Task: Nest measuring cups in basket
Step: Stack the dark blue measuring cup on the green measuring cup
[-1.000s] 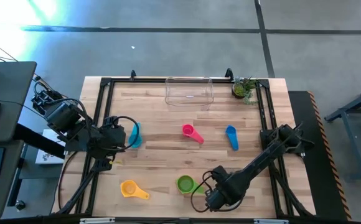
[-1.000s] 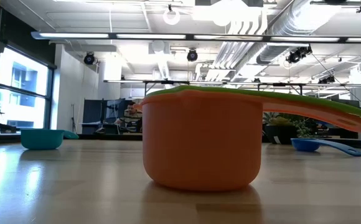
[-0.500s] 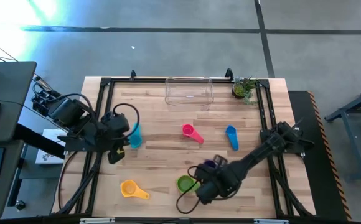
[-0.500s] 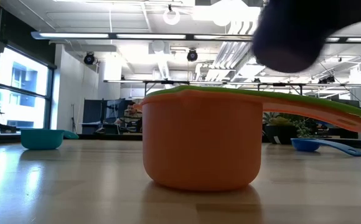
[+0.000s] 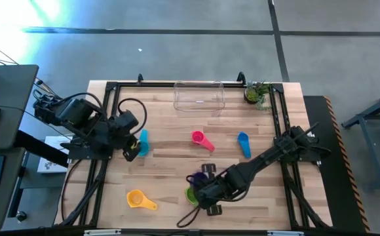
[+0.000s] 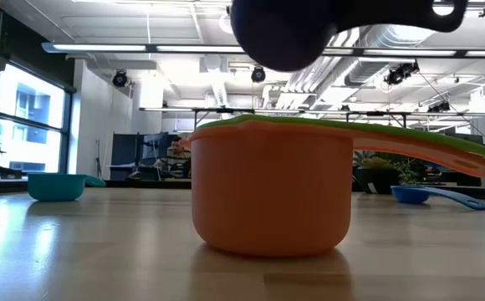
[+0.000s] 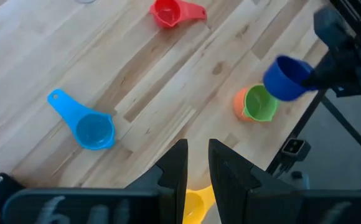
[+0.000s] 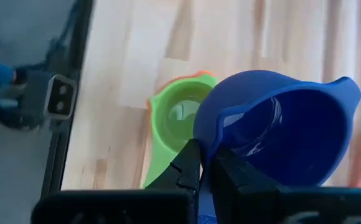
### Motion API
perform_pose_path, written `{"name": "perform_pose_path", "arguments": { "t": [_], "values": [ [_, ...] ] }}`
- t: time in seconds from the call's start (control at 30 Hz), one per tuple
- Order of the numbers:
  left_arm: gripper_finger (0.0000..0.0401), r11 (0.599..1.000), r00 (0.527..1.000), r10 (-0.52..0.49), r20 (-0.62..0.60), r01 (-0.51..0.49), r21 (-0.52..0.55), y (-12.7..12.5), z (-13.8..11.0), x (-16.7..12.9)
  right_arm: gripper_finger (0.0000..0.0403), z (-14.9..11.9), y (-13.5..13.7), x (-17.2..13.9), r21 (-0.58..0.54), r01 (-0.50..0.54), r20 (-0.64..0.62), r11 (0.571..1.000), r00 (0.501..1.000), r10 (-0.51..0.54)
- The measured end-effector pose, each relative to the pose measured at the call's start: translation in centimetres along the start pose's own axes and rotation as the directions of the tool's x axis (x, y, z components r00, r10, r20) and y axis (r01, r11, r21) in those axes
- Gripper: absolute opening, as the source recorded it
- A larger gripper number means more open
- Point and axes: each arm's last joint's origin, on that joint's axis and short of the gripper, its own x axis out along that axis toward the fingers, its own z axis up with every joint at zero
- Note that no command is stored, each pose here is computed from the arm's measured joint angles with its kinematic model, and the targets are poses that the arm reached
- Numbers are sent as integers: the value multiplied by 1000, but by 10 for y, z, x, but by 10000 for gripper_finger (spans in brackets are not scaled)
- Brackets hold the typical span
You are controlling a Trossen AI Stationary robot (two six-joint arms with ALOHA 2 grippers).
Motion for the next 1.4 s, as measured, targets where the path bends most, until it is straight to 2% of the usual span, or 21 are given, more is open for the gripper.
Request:
{"name": "perform_pose_path", "arguments": {
  "t": [0.17,0.3,0.93,1.07,1.4],
  "values": [
    [56,1000,1000,10,7,-10,-21,2,4,1,5,3,6,0,-145,-45,36,988,998,51],
    [56,999,1000,16,11,-16,-35,4,7,2,5,2,11,12,-201,-74,6,977,997,76],
    [56,999,999,31,36,-30,-43,5,9,2,5,-5,20,52,-271,-135,-98,953,989,112],
    [56,998,998,41,54,-39,-44,5,10,2,5,-10,21,64,-275,-125,-136,953,987,90],
    [56,998,998,42,55,-39,-44,5,10,2,12,-11,18,64,-280,-87,-144,956,988,48]
  ]
}}
